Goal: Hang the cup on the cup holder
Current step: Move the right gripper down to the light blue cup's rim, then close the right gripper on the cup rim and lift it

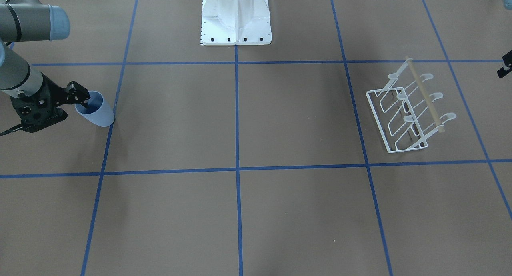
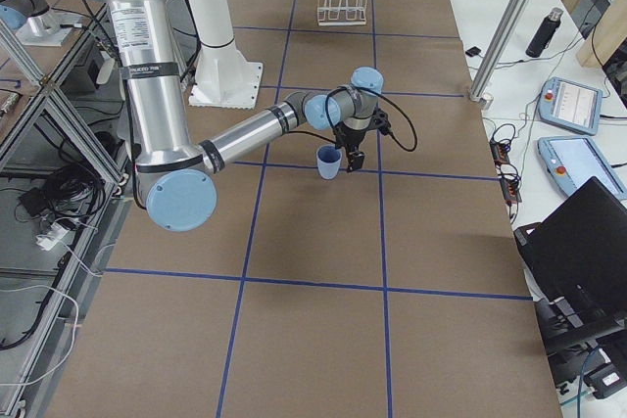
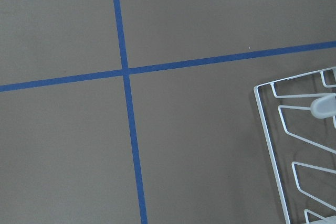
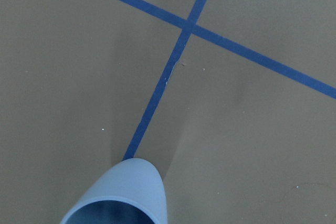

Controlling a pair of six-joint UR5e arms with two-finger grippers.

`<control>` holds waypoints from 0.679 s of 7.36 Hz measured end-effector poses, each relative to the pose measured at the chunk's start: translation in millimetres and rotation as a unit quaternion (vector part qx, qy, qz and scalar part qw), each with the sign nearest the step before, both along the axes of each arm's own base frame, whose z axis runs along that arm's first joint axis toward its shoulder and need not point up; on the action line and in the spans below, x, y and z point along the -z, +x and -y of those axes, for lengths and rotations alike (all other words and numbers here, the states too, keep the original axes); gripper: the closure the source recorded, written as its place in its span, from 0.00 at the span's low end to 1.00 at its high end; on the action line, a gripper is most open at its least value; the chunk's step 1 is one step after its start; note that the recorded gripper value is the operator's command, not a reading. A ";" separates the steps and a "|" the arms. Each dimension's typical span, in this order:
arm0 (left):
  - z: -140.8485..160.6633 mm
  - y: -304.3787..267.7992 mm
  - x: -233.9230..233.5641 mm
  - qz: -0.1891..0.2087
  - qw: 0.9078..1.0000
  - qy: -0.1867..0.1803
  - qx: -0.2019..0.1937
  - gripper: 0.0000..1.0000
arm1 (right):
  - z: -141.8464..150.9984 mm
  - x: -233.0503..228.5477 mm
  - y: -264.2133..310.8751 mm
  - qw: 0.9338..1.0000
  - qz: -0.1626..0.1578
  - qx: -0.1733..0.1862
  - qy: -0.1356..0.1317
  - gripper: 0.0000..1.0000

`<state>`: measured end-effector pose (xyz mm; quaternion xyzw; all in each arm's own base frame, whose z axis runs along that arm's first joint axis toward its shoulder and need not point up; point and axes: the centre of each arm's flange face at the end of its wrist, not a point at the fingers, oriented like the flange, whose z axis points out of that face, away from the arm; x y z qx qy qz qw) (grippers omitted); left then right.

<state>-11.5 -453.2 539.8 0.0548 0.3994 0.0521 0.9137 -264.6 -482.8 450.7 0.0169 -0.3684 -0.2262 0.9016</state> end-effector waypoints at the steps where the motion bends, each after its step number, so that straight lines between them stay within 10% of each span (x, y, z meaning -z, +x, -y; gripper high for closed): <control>1: -0.7 0.3 2.0 -0.002 1.000 0.001 0.000 0.02 | -1.2 -5.6 -5.4 1.000 -0.003 0.004 -0.005 0.66; 2: -0.9 0.4 2.8 -0.004 1.000 0.002 -0.001 0.02 | -1.4 -8.9 -8.9 1.000 -0.005 0.006 -0.010 1.00; 5: -1.3 0.8 4.9 -0.006 1.000 0.004 -0.001 0.02 | -3.3 -11.1 -11.2 1.000 -0.007 0.001 -0.020 1.00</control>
